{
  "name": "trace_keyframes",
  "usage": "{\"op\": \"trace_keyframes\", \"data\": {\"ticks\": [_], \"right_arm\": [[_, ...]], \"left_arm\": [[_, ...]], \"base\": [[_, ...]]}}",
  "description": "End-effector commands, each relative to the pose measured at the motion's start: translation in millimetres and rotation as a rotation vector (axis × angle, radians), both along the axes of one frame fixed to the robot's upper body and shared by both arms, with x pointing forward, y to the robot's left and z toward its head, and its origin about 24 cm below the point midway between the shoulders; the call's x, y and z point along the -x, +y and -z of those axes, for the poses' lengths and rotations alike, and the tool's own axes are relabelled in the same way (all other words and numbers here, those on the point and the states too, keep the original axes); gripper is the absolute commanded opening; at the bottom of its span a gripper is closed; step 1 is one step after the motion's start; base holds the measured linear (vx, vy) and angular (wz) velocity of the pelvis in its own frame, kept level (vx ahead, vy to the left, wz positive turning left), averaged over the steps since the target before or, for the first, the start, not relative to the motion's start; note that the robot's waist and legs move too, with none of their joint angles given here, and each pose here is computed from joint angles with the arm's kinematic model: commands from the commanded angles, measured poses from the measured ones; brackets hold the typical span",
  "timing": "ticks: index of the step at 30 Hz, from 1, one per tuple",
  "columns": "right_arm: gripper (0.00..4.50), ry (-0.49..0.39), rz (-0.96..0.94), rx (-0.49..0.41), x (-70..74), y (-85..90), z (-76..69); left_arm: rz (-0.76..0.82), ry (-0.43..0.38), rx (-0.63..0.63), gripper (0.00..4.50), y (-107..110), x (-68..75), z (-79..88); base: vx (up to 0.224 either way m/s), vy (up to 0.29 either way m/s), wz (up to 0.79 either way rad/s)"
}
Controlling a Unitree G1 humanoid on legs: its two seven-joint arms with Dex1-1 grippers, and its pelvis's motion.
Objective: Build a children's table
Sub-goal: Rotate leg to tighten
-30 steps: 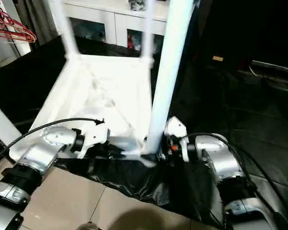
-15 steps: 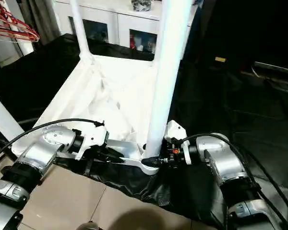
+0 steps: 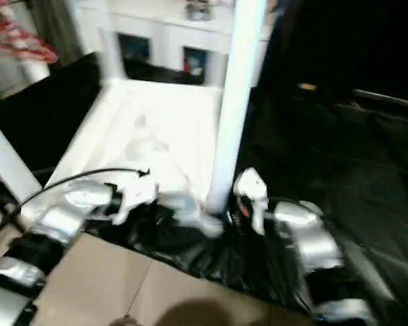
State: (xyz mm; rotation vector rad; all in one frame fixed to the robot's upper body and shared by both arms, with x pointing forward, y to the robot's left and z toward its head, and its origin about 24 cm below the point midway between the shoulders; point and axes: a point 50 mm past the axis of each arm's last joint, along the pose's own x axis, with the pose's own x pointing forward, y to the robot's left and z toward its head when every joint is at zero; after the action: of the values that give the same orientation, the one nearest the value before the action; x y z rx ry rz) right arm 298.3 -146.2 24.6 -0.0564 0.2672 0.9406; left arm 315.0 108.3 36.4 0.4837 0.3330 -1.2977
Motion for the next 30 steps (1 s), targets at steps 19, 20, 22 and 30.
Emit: {"op": "trace_keyframes", "data": {"ticks": [19, 20, 22, 30], "right_arm": [[2.71, 0.089, 0.172, -0.057, -13.5, 79.7, 25.9], [2.81, 0.081, 0.165, -0.053, -13.7, 78.2, 25.7], [3.00, 0.060, 0.141, -0.032, -14.5, 69.4, 25.1], [3.07, 0.026, -0.092, -0.023, -8.0, 43.9, 16.4]], "left_arm": [[-0.167, -0.166, 0.103, 0.00, -44.7, -18.4, -20.4], [-0.158, -0.164, 0.104, 0.00, -44.1, -18.0, -20.6], [-0.123, -0.154, 0.099, 0.00, -40.1, -16.2, -20.6], [-0.017, -0.100, 0.131, 0.00, -26.6, -9.3, -20.5]], "base": [[0.000, 0.000, 0.00], [0.000, 0.000, 0.00], [0.000, 0.000, 0.00], [0.000, 0.000, 0.00]]}}
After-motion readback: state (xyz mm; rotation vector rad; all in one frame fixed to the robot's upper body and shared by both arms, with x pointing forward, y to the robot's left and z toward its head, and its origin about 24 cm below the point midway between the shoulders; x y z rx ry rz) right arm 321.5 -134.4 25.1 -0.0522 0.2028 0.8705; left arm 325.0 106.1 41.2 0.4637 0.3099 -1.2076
